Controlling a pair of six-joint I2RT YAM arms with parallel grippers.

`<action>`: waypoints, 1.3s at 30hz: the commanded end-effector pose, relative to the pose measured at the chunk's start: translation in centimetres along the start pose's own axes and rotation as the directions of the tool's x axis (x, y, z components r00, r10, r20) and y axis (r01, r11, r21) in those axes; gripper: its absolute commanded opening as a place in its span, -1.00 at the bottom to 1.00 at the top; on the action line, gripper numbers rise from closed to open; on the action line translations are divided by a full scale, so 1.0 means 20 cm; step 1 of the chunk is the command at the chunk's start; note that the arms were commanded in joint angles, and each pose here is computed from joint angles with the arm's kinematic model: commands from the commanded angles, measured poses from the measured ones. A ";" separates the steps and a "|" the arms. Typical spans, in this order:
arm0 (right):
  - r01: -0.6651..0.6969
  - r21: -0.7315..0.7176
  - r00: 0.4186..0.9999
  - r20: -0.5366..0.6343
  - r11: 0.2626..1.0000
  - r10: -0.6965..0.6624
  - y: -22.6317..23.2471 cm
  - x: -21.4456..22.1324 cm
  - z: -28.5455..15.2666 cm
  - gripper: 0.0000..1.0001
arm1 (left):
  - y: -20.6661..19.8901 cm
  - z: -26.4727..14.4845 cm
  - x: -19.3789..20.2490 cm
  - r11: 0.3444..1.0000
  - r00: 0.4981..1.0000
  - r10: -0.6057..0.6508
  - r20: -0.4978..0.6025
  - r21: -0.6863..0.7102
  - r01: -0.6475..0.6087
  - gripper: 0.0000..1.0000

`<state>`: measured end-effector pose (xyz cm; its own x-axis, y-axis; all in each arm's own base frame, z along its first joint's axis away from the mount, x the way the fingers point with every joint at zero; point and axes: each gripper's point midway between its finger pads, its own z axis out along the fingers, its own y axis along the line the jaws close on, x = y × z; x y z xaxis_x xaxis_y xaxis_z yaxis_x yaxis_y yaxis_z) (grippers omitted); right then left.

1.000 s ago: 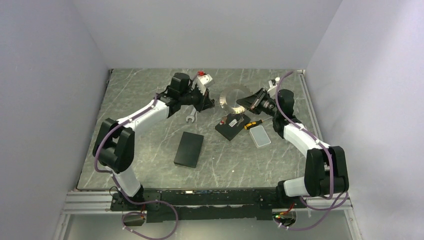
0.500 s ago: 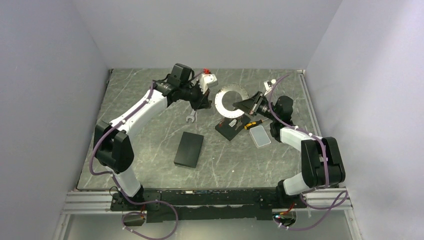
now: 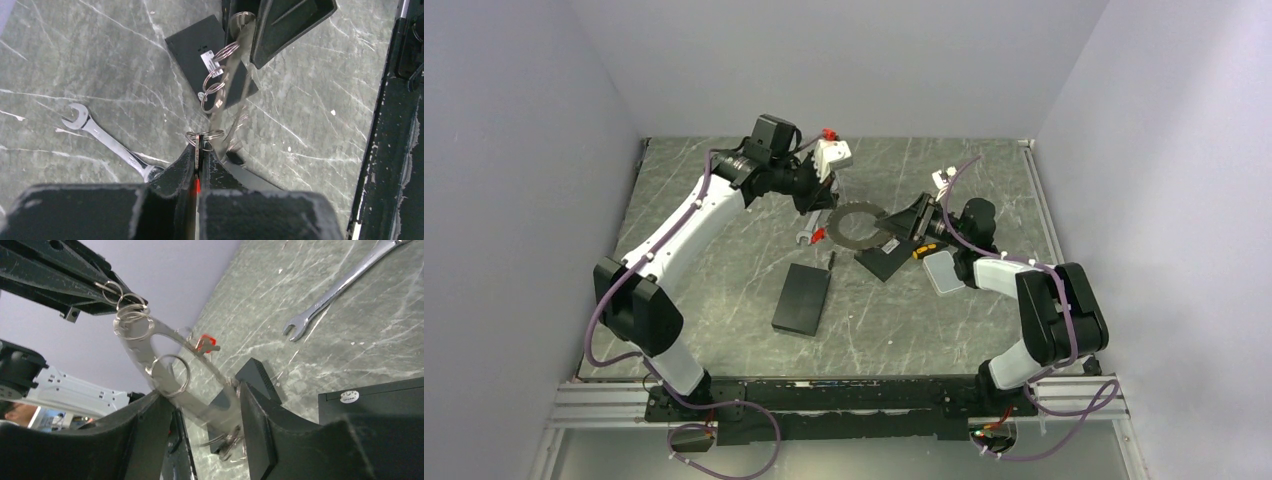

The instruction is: Remove the keys from the keyring

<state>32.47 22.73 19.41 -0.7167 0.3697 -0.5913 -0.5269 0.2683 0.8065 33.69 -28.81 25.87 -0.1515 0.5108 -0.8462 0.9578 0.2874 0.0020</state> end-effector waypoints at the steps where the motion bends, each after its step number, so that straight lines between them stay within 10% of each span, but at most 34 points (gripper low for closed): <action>1: 0.129 -0.058 0.992 0.012 0.990 -0.128 0.07 -0.03 0.00 0.15 | -0.03 -0.09 -0.07 0.998 0.998 0.060 0.016 -0.004 -0.060 -1.00; 14: 0.361 -0.072 0.929 -0.058 0.930 -0.365 0.16 -0.07 -0.03 0.52 | -0.13 -0.08 0.01 0.999 0.999 -0.017 -0.033 0.041 0.019 -1.00; 23: 0.612 -0.158 0.779 -0.051 0.775 -0.625 0.36 -0.09 -0.07 0.17 | -0.20 -0.04 0.02 0.992 0.997 -0.065 -0.029 0.106 0.068 -1.00; 39: 0.654 -0.365 0.705 -0.024 0.663 -0.709 0.54 0.12 0.01 -0.14 | -0.41 -0.04 -0.03 0.935 0.993 -0.113 0.030 0.342 0.096 -1.00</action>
<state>25.78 25.85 25.46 -0.2765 0.0481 -0.9598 -0.9480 0.1504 0.2806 28.01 -29.96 24.95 -0.2820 0.5012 -0.8181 0.9593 0.1626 -0.2310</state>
